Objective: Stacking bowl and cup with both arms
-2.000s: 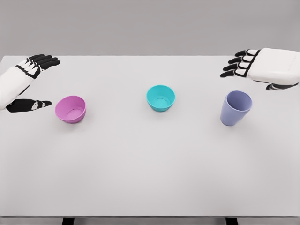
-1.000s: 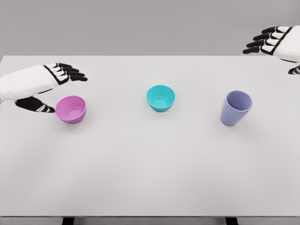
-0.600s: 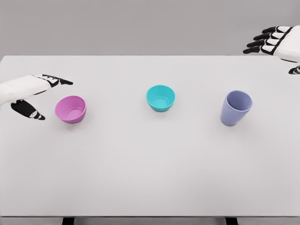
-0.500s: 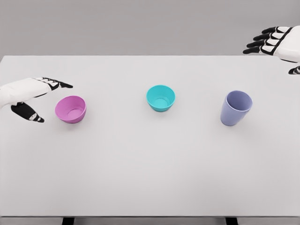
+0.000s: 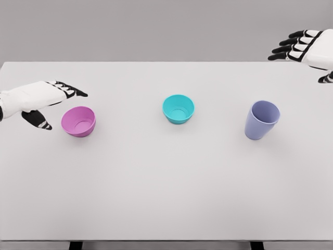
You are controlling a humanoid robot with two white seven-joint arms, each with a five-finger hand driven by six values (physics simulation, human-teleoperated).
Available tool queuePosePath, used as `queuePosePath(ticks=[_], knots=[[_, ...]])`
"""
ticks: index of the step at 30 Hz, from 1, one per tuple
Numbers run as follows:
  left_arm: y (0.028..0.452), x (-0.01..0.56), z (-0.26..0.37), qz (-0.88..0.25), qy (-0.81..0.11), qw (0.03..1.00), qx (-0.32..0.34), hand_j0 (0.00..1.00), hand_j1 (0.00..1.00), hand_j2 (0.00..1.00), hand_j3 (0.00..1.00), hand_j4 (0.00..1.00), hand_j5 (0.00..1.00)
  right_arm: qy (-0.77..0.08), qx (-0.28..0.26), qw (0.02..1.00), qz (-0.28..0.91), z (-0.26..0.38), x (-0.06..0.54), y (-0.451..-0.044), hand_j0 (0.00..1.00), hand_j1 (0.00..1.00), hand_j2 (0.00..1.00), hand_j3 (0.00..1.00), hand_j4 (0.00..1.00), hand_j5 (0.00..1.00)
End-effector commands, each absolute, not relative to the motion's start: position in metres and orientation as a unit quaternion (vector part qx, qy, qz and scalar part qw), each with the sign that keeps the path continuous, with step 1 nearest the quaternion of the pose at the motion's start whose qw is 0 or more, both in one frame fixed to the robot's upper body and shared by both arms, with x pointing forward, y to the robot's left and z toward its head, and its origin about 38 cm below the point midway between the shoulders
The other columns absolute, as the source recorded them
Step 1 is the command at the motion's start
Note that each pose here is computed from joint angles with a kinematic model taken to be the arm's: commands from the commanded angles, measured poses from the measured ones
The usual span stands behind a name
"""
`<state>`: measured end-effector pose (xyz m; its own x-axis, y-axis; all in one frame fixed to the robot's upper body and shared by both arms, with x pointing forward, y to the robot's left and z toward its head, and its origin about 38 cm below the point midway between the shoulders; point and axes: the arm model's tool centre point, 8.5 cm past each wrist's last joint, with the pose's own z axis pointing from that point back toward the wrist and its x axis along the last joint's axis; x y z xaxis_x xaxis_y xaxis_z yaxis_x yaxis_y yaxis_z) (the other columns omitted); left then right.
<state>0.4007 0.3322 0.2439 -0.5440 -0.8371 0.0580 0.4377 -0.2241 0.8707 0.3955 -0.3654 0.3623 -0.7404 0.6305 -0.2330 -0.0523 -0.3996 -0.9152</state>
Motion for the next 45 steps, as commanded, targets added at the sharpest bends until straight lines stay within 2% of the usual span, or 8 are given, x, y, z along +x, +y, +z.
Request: queuePosePath(ticks=[1,12,45], knots=[[0.328,0.399,0.232,-0.758,-0.448,0.426,0.206,1.00,1.00,1.00,1.00,1.00,1.00,-0.504,-0.287,0.219,0.784,0.363,0.395,-0.366,1.00,1.00,1.00,1.00,1.00,1.00],[0.314,0.412,0.217,-0.752,-0.457,0.437,0.189,1.00,1.00,1.00,1.00,1.00,1.00,-0.504,-0.286,0.219,0.785,0.362,0.395,-0.366,1.00,1.00,1.00,1.00,1.00,1.00],[0.314,0.424,0.182,-0.749,-0.437,0.466,0.177,1.00,1.00,1.00,1.00,1.00,1.00,-0.502,-0.286,0.220,0.786,0.362,0.395,-0.366,1.00,1.00,1.00,1.00,1.00,1.00]])
